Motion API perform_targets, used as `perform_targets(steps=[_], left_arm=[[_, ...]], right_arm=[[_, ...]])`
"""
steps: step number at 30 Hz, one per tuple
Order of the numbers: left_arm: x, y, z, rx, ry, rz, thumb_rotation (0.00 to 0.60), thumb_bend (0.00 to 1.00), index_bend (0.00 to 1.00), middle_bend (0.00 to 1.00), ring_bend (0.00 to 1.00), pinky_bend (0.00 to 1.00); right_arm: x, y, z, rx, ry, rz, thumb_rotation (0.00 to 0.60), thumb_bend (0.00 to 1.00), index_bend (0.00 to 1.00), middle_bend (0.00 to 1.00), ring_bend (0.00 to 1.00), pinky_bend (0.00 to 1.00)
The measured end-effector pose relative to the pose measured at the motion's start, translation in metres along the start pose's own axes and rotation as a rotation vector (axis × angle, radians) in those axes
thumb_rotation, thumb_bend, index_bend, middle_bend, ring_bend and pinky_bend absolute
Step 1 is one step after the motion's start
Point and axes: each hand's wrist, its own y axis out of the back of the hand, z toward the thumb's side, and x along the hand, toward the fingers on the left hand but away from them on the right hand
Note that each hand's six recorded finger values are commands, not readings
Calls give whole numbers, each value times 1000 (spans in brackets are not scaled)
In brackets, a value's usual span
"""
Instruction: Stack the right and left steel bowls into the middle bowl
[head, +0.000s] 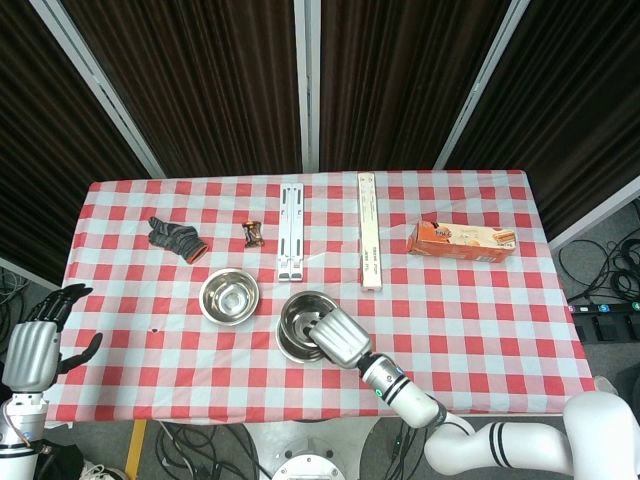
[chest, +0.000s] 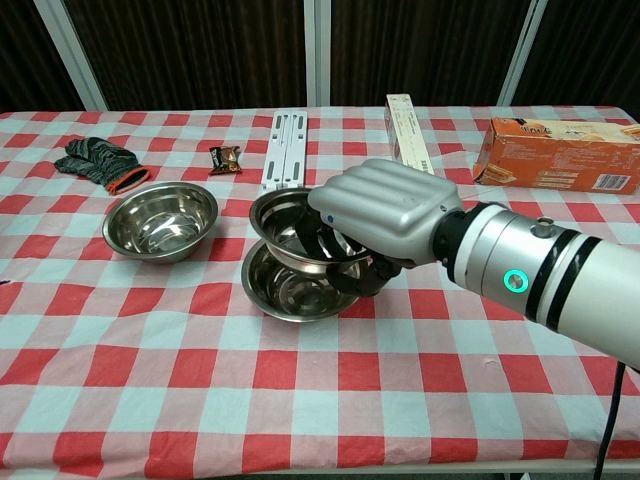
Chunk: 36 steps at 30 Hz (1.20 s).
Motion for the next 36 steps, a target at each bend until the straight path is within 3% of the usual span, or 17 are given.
perform_targets(steps=[2, 6, 10, 12, 17, 24, 30, 36], left_arm=[[0, 0, -1, -2, 3, 1, 600, 308, 262, 288, 216, 284], [0, 0, -3, -5, 7, 2, 600, 308, 262, 288, 216, 284], [0, 0, -3, -5, 7, -2, 600, 308, 262, 288, 216, 284], [0, -1, -3, -5, 5, -2, 600, 308, 262, 288, 216, 284], [0, -1, 1, -3, -7, -4, 600, 308, 262, 288, 216, 284], [0, -6, 13, 15, -51, -38, 600, 307, 262, 288, 216, 288], [3, -21, 44, 84, -168, -120, 600, 307, 262, 288, 216, 294], [12, -54, 90, 186, -349, -255, 600, 307, 262, 292, 216, 306]], right_arm=[[-2, -1, 2, -11, 10, 6, 600, 310, 598, 495, 451, 614], [-5, -5, 2, 0, 33, 35, 600, 239, 365, 328, 236, 384], [-3, -1, -5, 16, 20, 40, 600, 217, 226, 193, 85, 228], [0, 4, -10, 22, 9, 42, 600, 214, 175, 160, 53, 196], [12, 22, -23, 47, -22, 27, 600, 214, 163, 141, 36, 180], [55, 75, -61, 81, -135, -49, 600, 214, 163, 139, 36, 175], [110, 129, -100, 63, -272, -149, 600, 212, 163, 140, 36, 172], [153, 166, -122, -10, -348, -246, 600, 208, 162, 143, 36, 170]])
